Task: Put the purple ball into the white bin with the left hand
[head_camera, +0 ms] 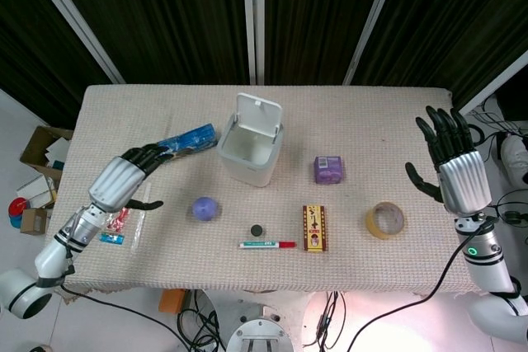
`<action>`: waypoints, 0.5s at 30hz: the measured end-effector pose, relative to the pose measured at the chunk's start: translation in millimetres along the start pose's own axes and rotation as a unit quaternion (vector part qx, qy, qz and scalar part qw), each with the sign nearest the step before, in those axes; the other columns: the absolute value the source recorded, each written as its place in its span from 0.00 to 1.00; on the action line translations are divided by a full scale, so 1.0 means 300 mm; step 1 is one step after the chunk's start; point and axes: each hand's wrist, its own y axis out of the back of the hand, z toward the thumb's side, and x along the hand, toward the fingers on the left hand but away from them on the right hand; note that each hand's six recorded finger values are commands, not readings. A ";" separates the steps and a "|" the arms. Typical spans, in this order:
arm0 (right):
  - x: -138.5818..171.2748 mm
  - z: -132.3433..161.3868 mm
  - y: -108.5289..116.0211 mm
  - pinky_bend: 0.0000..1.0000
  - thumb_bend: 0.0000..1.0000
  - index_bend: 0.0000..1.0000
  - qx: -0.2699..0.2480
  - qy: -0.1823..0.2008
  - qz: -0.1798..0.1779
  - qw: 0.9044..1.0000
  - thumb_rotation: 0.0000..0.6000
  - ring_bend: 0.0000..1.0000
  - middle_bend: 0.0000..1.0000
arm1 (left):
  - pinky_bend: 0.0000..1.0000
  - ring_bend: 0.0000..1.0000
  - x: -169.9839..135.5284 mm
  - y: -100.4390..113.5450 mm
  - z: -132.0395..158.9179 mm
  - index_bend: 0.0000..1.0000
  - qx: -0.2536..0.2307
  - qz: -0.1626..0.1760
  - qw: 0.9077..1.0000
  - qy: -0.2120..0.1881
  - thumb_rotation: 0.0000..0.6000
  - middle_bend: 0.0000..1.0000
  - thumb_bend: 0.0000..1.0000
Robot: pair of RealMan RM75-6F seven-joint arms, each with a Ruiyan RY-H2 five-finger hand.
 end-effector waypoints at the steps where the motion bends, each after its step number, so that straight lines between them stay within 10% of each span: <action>1: 0.005 -0.006 0.003 0.00 0.27 0.00 0.000 -0.003 0.000 1.000 1.00 0.00 0.00 | 0.30 0.15 -0.005 -0.022 0.023 0.20 0.007 -0.014 1.000 -0.009 0.97 0.16 0.09; 15: 0.099 -0.081 0.043 0.00 0.27 0.00 0.002 -0.039 0.002 0.999 1.00 0.00 0.00 | 0.30 0.15 0.105 -0.277 0.235 0.20 0.008 -0.087 0.993 -0.078 1.00 0.16 0.10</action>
